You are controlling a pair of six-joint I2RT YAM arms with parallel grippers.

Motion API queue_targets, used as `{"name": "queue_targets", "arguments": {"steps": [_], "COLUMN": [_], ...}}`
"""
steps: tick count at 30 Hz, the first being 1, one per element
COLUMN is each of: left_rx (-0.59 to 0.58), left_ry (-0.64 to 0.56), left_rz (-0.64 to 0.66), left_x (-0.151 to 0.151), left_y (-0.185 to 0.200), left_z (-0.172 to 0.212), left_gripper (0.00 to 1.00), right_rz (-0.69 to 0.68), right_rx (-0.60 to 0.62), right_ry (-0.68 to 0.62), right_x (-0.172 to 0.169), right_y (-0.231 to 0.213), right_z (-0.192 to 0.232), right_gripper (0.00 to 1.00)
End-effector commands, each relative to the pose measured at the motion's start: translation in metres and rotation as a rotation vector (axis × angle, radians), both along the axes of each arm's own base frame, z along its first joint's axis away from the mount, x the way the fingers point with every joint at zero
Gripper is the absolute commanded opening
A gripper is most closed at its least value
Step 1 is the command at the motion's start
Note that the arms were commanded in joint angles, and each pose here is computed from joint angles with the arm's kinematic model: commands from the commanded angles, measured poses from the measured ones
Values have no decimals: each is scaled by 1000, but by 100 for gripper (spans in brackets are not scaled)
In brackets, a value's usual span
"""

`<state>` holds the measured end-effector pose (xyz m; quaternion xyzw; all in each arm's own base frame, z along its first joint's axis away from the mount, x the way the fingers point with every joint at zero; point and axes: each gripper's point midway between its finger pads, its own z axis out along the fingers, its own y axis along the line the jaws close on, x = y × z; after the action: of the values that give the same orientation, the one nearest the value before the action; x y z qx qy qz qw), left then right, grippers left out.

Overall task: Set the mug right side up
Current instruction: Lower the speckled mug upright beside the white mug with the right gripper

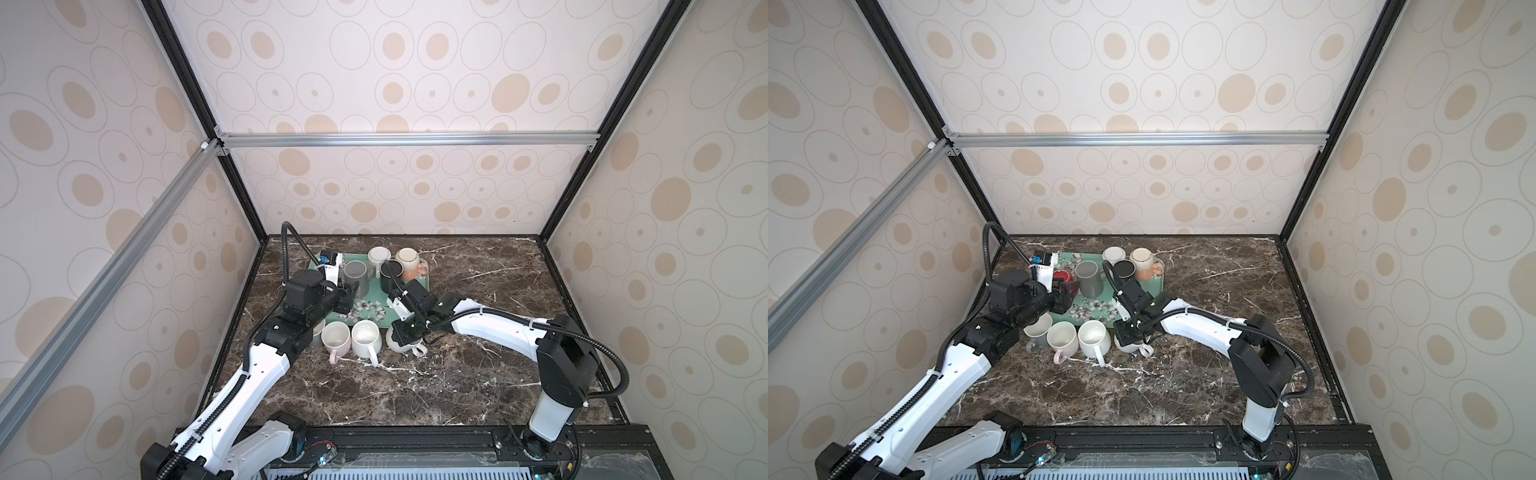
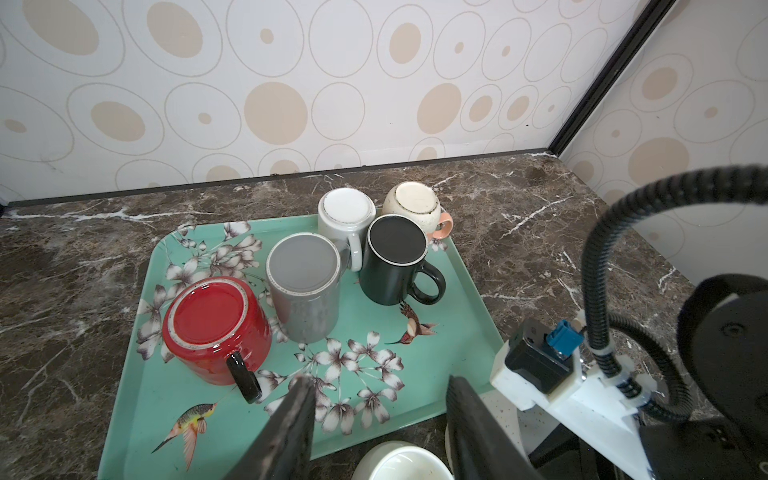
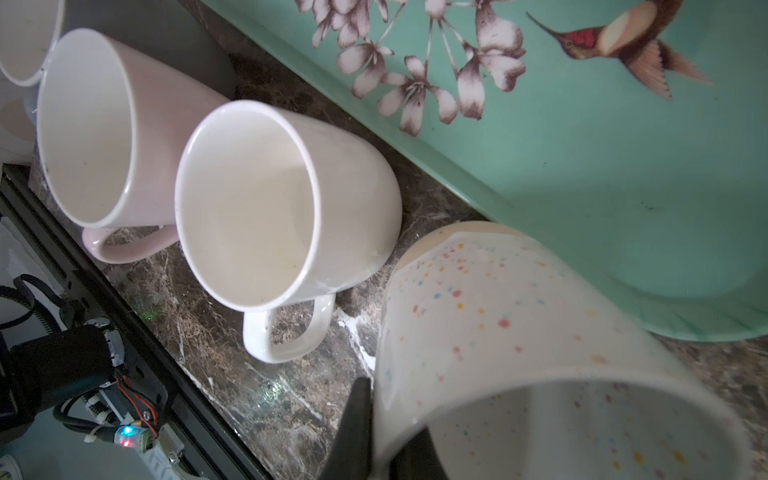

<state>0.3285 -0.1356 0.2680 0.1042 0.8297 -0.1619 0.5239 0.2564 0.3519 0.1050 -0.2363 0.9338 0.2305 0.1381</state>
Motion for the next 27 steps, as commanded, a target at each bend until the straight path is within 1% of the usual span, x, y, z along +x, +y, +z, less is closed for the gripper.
{"name": "queue_targets", "arguments": {"steps": [1, 9, 17, 20, 27], "left_rx": [14, 13, 18, 22, 23], "left_ry": [-27, -20, -21, -14, -19], "left_rz": [2, 0, 2, 3, 9], "left_x": [2, 2, 2, 2, 5], "left_y": [2, 2, 3, 3, 4], "left_z": [8, 5, 3, 0, 4], "left_gripper": [52, 52, 52, 52, 53], "right_rz": [31, 36, 44, 38, 43], "right_rx": [35, 36, 16, 15, 39], "right_ry": [-36, -31, -21, -26, -48], "right_x": [7, 8, 6, 6, 6], "right_y": [15, 18, 19, 18, 20], "right_z": [9, 8, 7, 9, 24], "right_gripper": [4, 5, 25, 29, 34]}}
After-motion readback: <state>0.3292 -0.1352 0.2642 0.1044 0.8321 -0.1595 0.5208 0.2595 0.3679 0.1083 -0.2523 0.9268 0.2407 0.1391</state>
